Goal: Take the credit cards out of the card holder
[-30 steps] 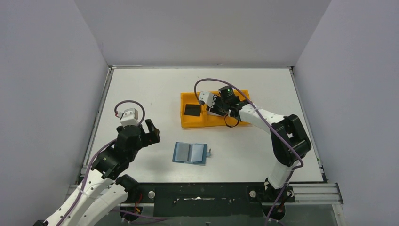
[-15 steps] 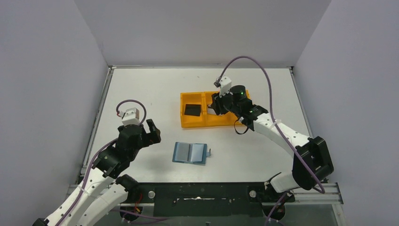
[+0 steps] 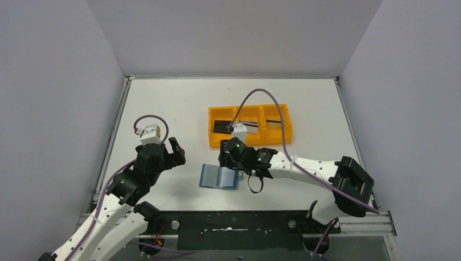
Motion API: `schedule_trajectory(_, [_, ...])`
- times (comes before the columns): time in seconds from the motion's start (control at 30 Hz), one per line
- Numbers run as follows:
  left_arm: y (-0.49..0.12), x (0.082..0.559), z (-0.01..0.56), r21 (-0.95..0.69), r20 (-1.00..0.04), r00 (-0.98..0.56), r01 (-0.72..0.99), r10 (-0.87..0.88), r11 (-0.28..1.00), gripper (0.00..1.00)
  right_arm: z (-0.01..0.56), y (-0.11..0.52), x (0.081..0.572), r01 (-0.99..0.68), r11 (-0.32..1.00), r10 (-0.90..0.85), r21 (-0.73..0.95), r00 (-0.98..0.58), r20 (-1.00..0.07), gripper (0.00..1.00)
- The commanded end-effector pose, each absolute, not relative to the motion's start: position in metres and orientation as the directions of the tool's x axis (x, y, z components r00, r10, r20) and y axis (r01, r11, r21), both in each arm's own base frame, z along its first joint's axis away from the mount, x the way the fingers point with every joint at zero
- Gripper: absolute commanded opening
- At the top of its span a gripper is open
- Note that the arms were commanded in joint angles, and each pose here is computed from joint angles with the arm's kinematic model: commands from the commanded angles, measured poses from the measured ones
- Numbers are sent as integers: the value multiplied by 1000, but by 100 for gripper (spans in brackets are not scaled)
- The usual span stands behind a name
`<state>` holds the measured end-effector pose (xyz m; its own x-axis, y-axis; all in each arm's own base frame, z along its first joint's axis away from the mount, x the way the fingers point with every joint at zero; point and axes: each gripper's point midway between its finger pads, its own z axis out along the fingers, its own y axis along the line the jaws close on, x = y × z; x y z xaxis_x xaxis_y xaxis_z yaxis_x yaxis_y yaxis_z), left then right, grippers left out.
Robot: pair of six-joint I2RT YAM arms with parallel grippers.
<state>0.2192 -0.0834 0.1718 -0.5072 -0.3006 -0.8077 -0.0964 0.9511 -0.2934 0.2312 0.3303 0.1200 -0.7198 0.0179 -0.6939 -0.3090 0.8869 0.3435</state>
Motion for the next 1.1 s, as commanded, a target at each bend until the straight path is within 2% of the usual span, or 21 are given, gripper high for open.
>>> schedule_trajectory(0.0, [-85, 225, 189, -327, -823, -462, -88, -330, 941, 92, 121, 345, 240, -155, 934, 133, 323, -688, -714, 44])
schedule_trajectory(0.17, [-82, 224, 191, -331, -826, -451, -98, -338, 939, 91, 100, 369, 225, -188, 945, 50, 268, -724, -687, 47])
schedule_trajectory(0.3, [-80, 223, 193, -339, -827, -441, -105, -350, 935, 92, 88, 381, 216, -202, 935, 43, 291, -751, -659, 53])
schedule_trajectory(0.43, [-79, 223, 195, -341, -828, -434, -112, -355, 933, 91, 74, 389, 208, -216, 928, 24, 304, -778, -627, 54])
schedule_trajectory(0.67, [-77, 223, 196, -342, -830, -427, -118, -359, 932, 92, 61, 395, 205, -241, 936, -36, 255, -789, -613, 57])
schedule_trajectory(0.87, [-76, 223, 197, -346, -832, -419, -121, -364, 930, 92, 52, 402, 201, -261, 932, -62, 252, -798, -599, 65])
schedule_trajectory(1.07, [-76, 223, 196, -345, -831, -422, -122, -363, 931, 92, 32, 397, 199, -251, 952, -110, 177, -817, -567, 65])
